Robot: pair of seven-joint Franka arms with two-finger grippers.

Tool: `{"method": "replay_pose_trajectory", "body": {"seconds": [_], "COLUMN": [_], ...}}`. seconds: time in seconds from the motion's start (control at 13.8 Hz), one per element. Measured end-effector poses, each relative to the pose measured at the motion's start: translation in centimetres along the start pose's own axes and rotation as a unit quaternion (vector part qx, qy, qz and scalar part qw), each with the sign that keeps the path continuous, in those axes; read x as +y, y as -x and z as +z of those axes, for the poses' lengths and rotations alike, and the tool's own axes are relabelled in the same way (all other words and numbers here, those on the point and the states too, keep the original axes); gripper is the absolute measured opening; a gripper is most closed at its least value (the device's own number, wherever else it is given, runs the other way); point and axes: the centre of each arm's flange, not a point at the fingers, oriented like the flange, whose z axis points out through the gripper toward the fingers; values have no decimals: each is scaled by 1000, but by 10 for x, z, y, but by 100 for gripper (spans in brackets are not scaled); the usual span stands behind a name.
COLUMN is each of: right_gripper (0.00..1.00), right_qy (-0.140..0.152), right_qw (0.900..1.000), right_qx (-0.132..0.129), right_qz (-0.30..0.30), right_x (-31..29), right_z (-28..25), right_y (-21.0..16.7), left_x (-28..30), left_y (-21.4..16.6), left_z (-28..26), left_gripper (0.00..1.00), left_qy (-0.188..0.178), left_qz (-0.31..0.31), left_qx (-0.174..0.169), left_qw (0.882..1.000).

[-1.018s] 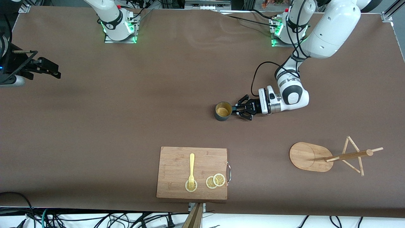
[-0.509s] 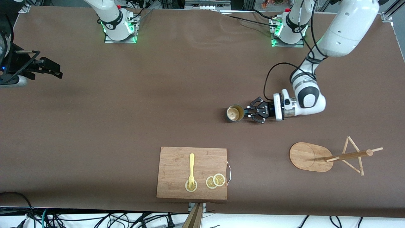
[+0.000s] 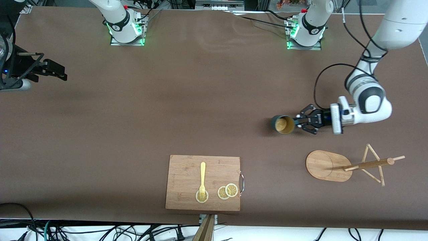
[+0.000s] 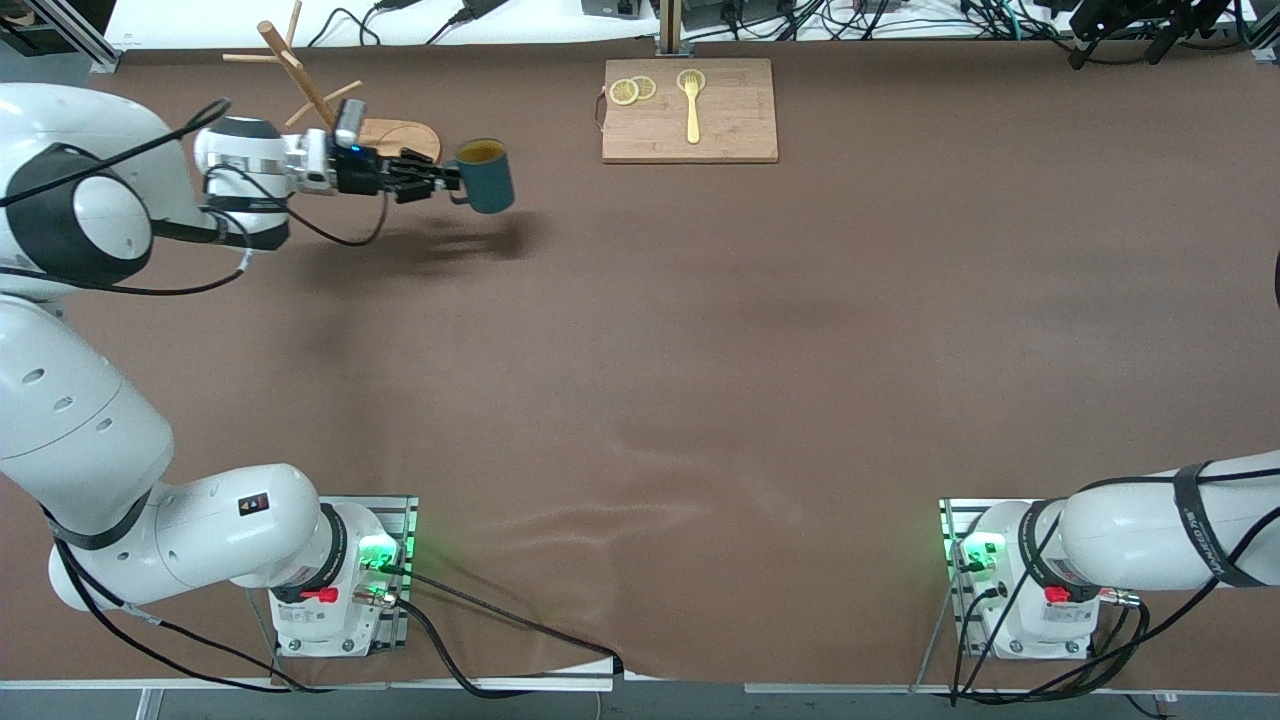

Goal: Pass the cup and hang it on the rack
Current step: 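Lift the mug with the left gripper toward the wooden rack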

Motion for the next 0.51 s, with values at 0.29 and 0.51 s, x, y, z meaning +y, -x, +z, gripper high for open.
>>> {"method": "replay_pose_trajectory", "body": {"seconds": [0.29, 0.51], "right_gripper": [100, 100], "right_qy": [0, 0], "right_qw": [1000, 1000], "right_qx": [-1, -1], "right_qz": [0, 0], "right_x": [0, 0], "right_z": [0, 0], "right_y": [0, 0], "left_x": [0, 2], "left_y": [-3, -15], "left_z": [-61, -95], "left_gripper": [21, 21], "left_qy": [23, 47], "left_qz": [-142, -240], "left_qx": [29, 19], "left_qw": [989, 970]}}
